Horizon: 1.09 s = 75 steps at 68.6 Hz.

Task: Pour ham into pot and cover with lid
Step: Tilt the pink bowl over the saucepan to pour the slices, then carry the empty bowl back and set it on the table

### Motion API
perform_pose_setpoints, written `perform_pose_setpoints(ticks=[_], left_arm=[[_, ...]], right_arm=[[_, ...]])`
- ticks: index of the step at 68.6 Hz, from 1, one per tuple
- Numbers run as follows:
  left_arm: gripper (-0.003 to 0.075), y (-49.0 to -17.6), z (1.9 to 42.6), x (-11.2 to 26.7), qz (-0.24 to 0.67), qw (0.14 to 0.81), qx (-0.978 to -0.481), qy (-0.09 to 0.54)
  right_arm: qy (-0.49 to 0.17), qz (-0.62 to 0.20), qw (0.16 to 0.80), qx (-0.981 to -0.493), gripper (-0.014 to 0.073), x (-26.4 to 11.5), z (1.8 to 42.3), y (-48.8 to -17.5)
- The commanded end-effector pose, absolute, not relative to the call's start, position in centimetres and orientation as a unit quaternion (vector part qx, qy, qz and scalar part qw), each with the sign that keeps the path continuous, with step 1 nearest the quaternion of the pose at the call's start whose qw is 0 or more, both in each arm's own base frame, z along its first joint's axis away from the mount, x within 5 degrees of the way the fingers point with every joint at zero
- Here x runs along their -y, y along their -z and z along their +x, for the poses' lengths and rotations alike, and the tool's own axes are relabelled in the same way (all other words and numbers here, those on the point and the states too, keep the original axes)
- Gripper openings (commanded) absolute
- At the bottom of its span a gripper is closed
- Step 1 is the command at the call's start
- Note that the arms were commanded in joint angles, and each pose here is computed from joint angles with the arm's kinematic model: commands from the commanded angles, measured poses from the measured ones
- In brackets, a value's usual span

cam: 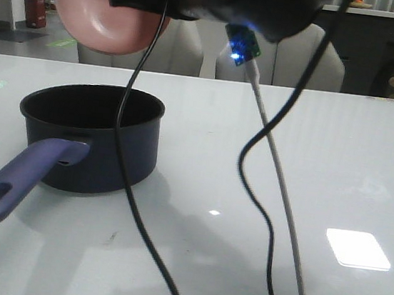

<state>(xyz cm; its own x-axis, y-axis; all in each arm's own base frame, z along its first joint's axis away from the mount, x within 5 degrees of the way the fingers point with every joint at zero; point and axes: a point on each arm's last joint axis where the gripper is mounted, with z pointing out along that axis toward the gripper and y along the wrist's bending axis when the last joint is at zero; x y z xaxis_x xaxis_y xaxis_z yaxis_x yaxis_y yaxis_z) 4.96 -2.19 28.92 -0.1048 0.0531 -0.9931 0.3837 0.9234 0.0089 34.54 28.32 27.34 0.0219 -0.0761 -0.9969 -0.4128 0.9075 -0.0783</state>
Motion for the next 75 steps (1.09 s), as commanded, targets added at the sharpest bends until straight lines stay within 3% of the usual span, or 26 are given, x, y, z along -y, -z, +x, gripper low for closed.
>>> perform_pose_setpoints(ticks=[1, 21, 29, 39, 52, 62, 75], left_arm=[[0.0456, -30.5, 5.0, 2.2, 0.140, 0.686, -0.700, 0.141], [0.0456, -30.5, 5.0, 2.2, 0.140, 0.686, -0.700, 0.141], [0.0456, -30.5, 5.0, 2.2, 0.140, 0.686, -0.700, 0.141], [0.0456, -30.5, 5.0, 2.2, 0.140, 0.686, -0.700, 0.141], [0.0456, -30.5, 5.0, 2.2, 0.140, 0.686, -0.700, 0.141], [0.0456, -30.5, 5.0, 2.2, 0.140, 0.686, -0.700, 0.141], [0.0456, -30.5, 5.0, 2.2, 0.140, 0.686, -0.700, 0.141]], right_arm=[[-0.158, -0.165, 0.701, -0.675, 0.0134, -26.8, 33.1, -33.1], [-0.188, -0.295, 0.569, -0.744, 0.0134, -24.3, 31.5, -34.1], [-0.163, -0.331, 0.534, -0.761, 0.0134, -22.2, 32.0, -33.9], [-0.153, -0.301, 0.490, -0.803, 0.0134, -18.2, 33.2, -33.7], [-0.089, -0.227, 0.434, -0.867, 0.0134, -12.0, 35.5, -32.1], [-0.092, -0.125, 0.361, -0.920, 0.0134, -8.0, 36.7, -29.8], [-0.086, -0.091, 0.287, -0.950, 0.0135, -5.4, 37.8, -26.4]])
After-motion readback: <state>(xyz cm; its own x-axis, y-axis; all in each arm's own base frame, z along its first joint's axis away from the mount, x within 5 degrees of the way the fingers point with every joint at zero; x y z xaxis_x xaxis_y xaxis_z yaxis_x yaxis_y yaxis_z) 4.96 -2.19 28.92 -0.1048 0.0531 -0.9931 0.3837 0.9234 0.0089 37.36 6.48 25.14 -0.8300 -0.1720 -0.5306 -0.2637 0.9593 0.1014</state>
